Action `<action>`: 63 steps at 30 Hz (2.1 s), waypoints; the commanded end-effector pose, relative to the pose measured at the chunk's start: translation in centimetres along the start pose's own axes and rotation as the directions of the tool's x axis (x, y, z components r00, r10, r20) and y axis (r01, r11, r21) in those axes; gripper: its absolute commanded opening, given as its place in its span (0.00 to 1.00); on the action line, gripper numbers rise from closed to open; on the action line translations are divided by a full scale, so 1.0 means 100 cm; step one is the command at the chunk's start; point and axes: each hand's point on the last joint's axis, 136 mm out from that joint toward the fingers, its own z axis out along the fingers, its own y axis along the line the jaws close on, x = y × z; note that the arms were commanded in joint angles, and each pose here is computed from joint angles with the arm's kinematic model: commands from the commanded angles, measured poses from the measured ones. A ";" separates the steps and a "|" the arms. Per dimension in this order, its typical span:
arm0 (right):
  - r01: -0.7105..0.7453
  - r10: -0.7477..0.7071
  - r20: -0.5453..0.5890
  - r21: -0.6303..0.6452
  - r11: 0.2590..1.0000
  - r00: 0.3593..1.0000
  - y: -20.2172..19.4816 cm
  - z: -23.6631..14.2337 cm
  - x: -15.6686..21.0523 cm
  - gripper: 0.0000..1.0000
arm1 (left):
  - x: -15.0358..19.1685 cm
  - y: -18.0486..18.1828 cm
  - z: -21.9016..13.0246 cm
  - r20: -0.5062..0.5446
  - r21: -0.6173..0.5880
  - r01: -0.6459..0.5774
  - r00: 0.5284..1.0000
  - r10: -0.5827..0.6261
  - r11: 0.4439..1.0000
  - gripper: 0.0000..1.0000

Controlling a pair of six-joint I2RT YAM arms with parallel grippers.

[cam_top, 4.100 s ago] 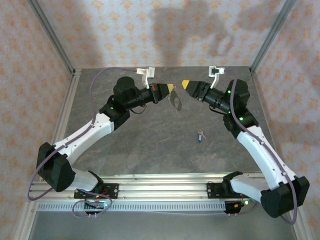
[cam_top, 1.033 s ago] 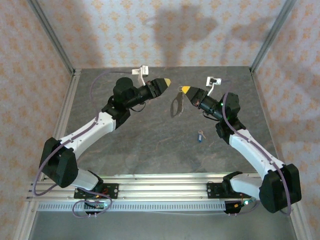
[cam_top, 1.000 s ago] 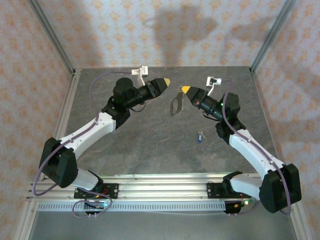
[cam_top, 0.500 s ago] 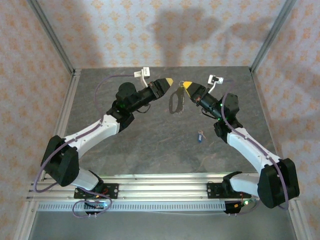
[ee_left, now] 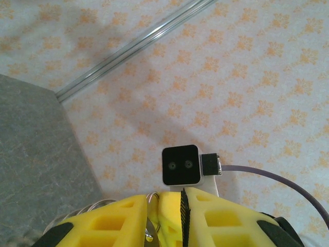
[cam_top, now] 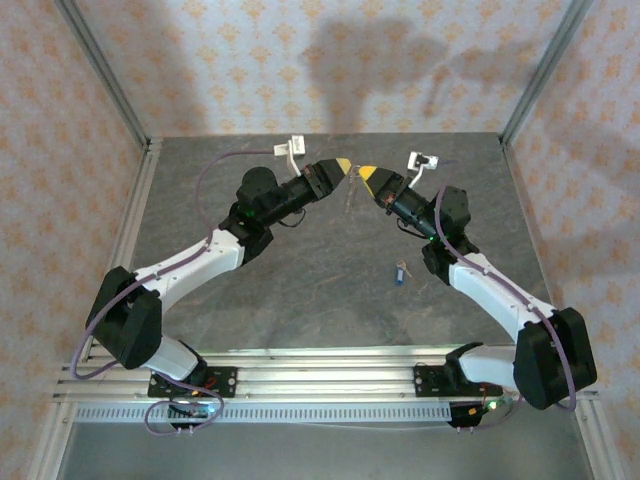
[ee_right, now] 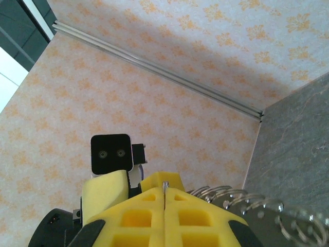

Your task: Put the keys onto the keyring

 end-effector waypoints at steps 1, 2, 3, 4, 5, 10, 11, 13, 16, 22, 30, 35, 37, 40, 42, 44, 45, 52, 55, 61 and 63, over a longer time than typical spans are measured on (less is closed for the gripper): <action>0.045 -0.042 0.038 -0.088 0.995 0.998 0.029 0.000 -0.008 0.00 | 0.003 -0.003 0.001 0.013 0.019 -0.012 1.000 0.012 1.000 0.25; 0.045 -0.042 0.039 -0.088 0.995 0.998 0.029 0.000 -0.009 0.00 | 0.003 -0.001 0.000 0.014 0.016 -0.011 1.000 0.011 1.000 0.25; 0.045 -0.041 0.038 -0.089 0.995 0.998 0.029 0.000 -0.008 0.00 | 0.003 -0.001 0.000 0.014 0.016 -0.011 1.000 0.011 1.000 0.26; 0.044 -0.041 0.038 -0.088 0.995 0.998 0.028 0.000 -0.009 0.00 | 0.004 -0.001 0.001 0.010 0.017 -0.011 1.000 0.011 1.000 0.25; 0.044 -0.041 0.037 -0.089 0.995 0.998 0.029 0.000 -0.008 0.00 | 0.004 -0.001 0.001 0.008 0.017 -0.012 1.000 0.011 1.000 0.26; 0.044 -0.041 0.034 -0.090 0.995 0.999 0.029 0.001 -0.007 0.00 | 0.007 -0.002 0.003 0.000 0.021 -0.013 1.000 0.013 1.000 0.26; 0.044 -0.041 0.034 -0.091 0.995 0.999 0.029 0.001 -0.008 0.00 | 0.007 -0.003 0.004 -0.001 0.024 -0.014 1.000 0.014 1.000 0.26; 0.043 -0.040 0.031 -0.091 0.995 0.999 0.029 0.002 -0.007 0.00 | 0.008 -0.004 0.005 -0.004 0.027 -0.016 1.000 0.016 0.999 0.26; 0.043 -0.041 0.028 -0.090 0.995 0.999 0.028 0.002 -0.006 0.00 | 0.009 -0.005 0.007 -0.009 0.032 -0.016 1.000 0.016 0.999 0.26; 0.042 -0.040 0.021 -0.091 0.995 0.999 0.028 0.003 -0.004 0.00 | 0.012 -0.006 0.009 -0.016 0.037 -0.015 1.000 0.016 0.999 0.25; 0.040 -0.038 0.017 -0.086 0.995 0.999 0.025 0.003 -0.002 0.00 | 0.012 -0.008 0.009 -0.011 0.039 -0.017 1.000 0.018 0.999 0.19; 0.038 -0.037 0.008 -0.078 0.996 0.999 0.022 0.002 0.000 0.00 | 0.009 -0.009 0.009 0.000 0.034 -0.021 1.000 0.021 0.999 0.10; 0.038 -0.038 0.003 -0.078 0.996 0.999 0.022 0.002 0.001 0.00 | 0.009 -0.009 0.009 -0.001 0.035 -0.021 1.000 0.021 0.999 0.09; 0.040 -0.041 -0.009 -0.076 0.996 0.999 0.022 0.003 0.003 0.00 | 0.010 -0.009 0.010 -0.003 0.036 -0.022 1.000 0.022 0.999 0.09; 0.043 -0.044 -0.016 -0.073 0.996 0.999 0.022 0.003 0.004 0.00 | 0.011 -0.009 0.012 -0.006 0.036 -0.020 1.000 0.020 0.999 0.12; 0.045 -0.046 -0.019 -0.067 0.997 0.999 0.021 0.003 0.005 0.00 | 0.011 -0.010 0.013 -0.006 0.039 -0.021 1.000 0.021 0.999 0.13; 0.046 -0.047 -0.020 -0.067 0.997 0.999 0.021 0.003 0.006 0.00 | 0.011 -0.010 0.013 -0.006 0.039 -0.022 1.000 0.022 0.999 0.13; 0.048 -0.050 -0.029 -0.055 0.997 0.998 0.018 0.003 0.008 0.00 | 0.014 -0.012 0.016 -0.013 0.050 -0.022 1.000 0.023 0.999 0.00; 0.053 -0.054 -0.031 -0.041 0.998 0.998 0.016 0.003 0.007 0.00 | 0.014 -0.012 0.017 -0.016 0.051 -0.029 0.999 0.030 0.998 0.00; 0.071 -0.073 0.048 0.033 0.997 0.996 0.012 -0.020 -0.021 0.33 | 0.018 -0.017 0.014 -0.061 0.034 -0.094 0.993 0.096 0.995 0.00; 0.079 -0.083 0.070 0.051 0.996 0.994 0.012 -0.030 -0.030 0.37 | 0.020 -0.021 0.013 -0.090 0.038 -0.123 0.988 0.126 0.992 0.00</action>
